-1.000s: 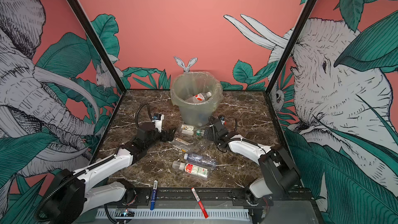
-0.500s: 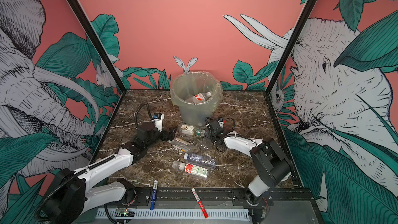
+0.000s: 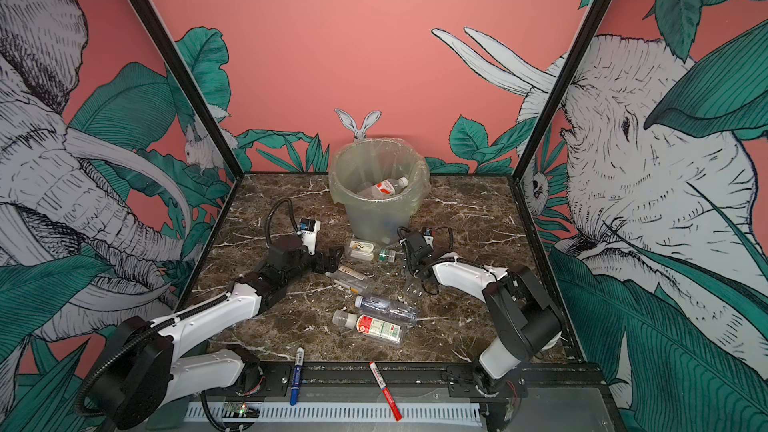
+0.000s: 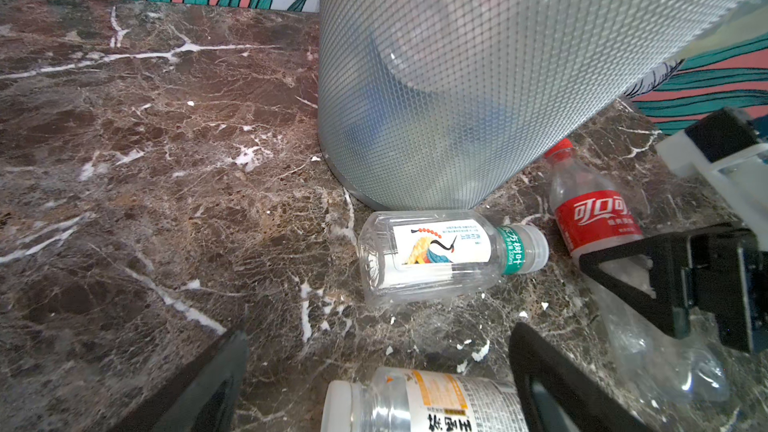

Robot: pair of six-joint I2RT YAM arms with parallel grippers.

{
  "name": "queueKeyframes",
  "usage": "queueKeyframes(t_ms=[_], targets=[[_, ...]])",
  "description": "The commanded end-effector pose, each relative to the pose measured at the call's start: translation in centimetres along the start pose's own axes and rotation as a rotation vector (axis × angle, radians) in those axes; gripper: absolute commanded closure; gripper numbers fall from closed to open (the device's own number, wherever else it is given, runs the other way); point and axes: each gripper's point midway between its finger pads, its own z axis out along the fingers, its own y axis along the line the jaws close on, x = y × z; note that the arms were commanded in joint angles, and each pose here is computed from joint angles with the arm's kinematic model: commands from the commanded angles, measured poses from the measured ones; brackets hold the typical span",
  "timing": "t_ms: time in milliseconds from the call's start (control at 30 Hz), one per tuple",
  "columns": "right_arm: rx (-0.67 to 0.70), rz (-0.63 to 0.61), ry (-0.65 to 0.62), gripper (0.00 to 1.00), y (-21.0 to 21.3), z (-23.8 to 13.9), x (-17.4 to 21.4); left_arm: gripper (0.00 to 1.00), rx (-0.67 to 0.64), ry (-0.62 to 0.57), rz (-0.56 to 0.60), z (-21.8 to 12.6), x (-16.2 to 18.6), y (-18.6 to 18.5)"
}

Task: Throw the plastic bottles in the bin
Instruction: 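Close the right gripper on the Coca-Cola bottle and lift it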

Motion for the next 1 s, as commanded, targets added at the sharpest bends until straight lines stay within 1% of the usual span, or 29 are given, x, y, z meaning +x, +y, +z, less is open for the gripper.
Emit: queueKeyframes(t_ms=[0, 167, 200, 467, 867, 967], targets=[[-0.007, -0.037, -0.023, 0.23, 0.4, -0.7, -1.5, 0.02, 0.024, -0.014, -0.008, 0.1, -0.9, -0.7], [-0.003, -0.055, -0.014, 0.23, 0.5, -0.7, -2.0, 0.02, 0.022, -0.010, -0.006, 0.2, -0.8, -0.7], [0.010, -0.059, 0.005, 0.23, 0.3, 0.0, -1.6, 0.02, 0.021, -0.008, -0.006, 0.2, -0.8, -0.7], [0.011, -0.062, 0.035, 0.25, 0.3, 0.8, -1.1, 0.02, 0.018, -0.004, -0.006, 0.3, -0.8, -0.6], [0.004, -0.063, 0.061, 0.30, 0.3, 1.2, -0.3, 0.03, 0.018, -0.002, -0.009, 0.3, -0.7, -0.6], [0.001, -0.063, 0.056, 0.34, 0.2, 1.0, -0.2, 0.03, 0.024, -0.002, -0.008, 0.4, -0.8, -0.7]])
